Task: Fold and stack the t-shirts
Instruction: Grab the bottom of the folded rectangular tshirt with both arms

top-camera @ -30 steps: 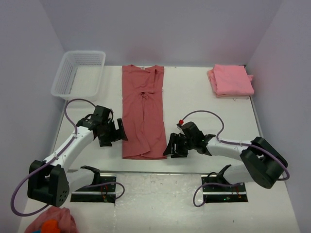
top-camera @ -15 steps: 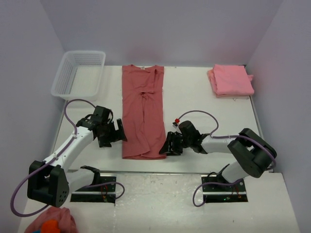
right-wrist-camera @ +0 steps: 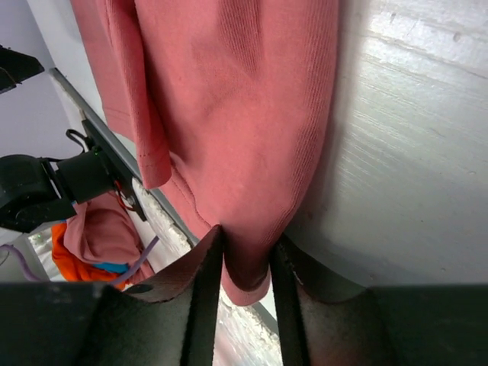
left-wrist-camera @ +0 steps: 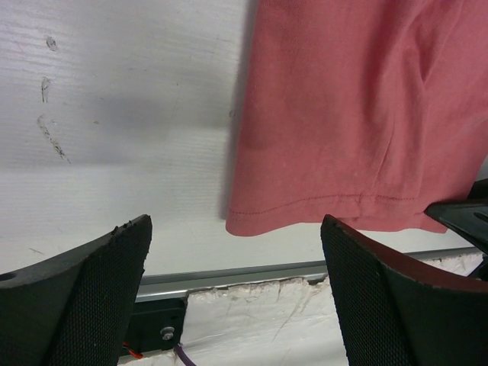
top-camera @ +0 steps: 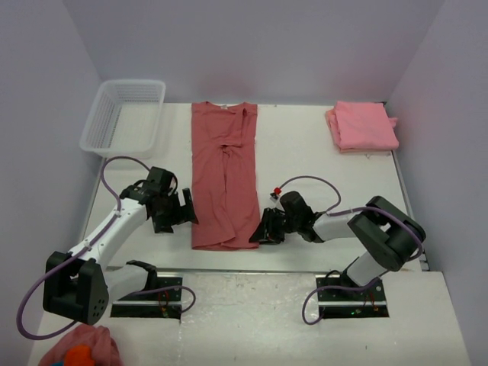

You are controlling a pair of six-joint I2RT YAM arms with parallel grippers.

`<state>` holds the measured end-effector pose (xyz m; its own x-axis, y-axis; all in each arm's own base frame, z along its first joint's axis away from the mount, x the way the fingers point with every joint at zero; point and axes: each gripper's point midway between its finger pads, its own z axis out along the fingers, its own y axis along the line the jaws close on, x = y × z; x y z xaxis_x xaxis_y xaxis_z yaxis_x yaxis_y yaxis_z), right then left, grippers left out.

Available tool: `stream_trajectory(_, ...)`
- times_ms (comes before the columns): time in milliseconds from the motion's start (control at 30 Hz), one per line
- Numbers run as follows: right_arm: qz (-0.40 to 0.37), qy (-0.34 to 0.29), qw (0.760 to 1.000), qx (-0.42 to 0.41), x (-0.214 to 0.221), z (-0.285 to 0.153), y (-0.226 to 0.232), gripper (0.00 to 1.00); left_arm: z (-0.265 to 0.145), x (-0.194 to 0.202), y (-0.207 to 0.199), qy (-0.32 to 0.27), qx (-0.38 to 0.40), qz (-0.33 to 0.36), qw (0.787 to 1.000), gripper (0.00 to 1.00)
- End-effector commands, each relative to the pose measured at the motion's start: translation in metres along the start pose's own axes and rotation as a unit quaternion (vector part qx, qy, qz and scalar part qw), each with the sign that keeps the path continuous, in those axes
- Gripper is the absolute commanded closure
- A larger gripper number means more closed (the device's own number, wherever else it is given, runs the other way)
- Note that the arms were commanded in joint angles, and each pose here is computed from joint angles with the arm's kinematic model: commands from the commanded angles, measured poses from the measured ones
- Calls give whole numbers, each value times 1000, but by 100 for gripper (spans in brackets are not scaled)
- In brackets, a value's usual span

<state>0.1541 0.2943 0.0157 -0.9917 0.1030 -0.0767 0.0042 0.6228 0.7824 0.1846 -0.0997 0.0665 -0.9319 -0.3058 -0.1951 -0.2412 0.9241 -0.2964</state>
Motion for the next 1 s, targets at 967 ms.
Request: stream_trajectory(967, -13, -27, 997, 68, -6, -9, -22, 100, 41, 47, -7, 99, 72, -23, 992, 24)
